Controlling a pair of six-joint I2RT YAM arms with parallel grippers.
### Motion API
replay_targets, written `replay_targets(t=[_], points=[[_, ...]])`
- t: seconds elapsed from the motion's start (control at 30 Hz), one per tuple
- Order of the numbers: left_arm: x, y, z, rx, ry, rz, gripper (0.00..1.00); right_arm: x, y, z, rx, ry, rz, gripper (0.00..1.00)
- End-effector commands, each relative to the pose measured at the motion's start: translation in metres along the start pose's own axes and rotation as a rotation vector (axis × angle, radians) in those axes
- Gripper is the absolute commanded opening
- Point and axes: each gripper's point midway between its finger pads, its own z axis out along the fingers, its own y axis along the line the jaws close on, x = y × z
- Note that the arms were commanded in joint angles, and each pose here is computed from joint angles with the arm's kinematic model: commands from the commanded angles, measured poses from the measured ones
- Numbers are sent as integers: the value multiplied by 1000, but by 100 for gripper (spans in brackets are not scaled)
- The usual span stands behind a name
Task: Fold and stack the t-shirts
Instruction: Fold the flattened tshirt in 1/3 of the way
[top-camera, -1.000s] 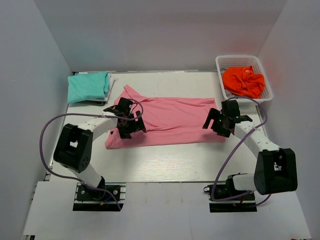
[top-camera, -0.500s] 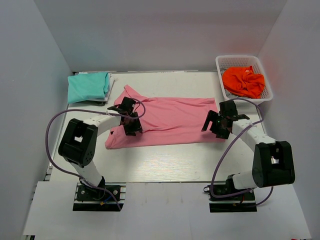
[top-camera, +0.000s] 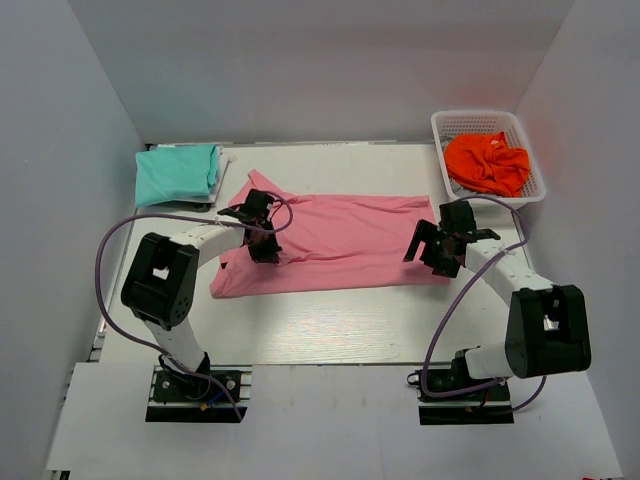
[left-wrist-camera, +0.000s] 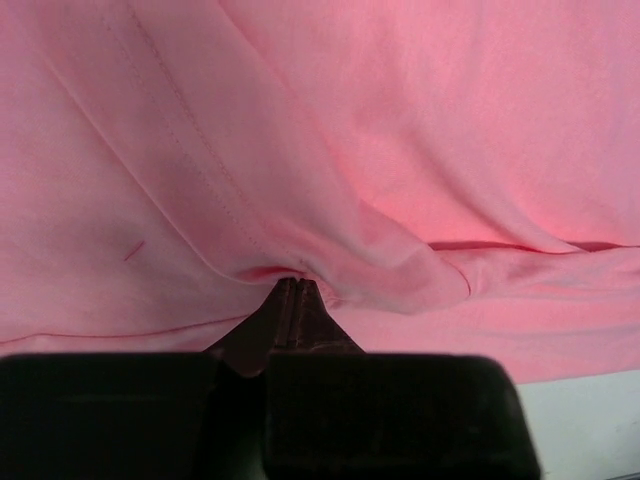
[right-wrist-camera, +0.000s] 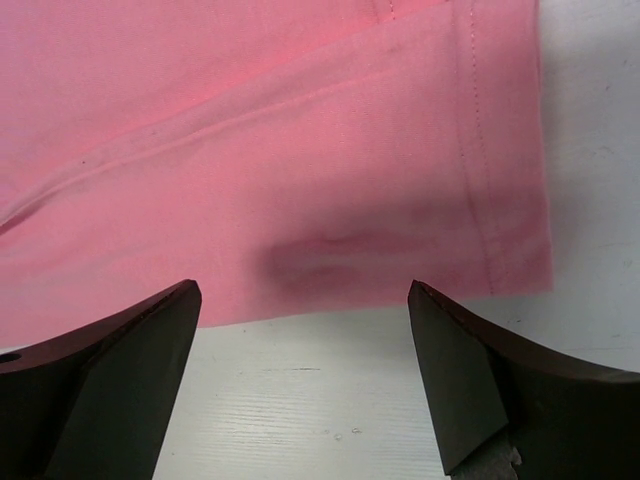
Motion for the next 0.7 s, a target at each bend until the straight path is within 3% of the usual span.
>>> replay_targets(t=[0.0, 0.2, 0.47, 0.67], points=[[-29, -17, -14, 47, -108, 47, 0, -13, 4, -10, -8, -45, -10, 90], [-66, -34, -29, 72, -221, 117, 0, -14, 4, -12, -9, -56, -17, 90], [-105, -63, -12, 103, -249, 282, 0, -14, 4, -7, -13, -54, -28, 90], [-112, -84, 9, 188, -210, 490, 0, -12, 3, -3, -14, -40, -39, 90]])
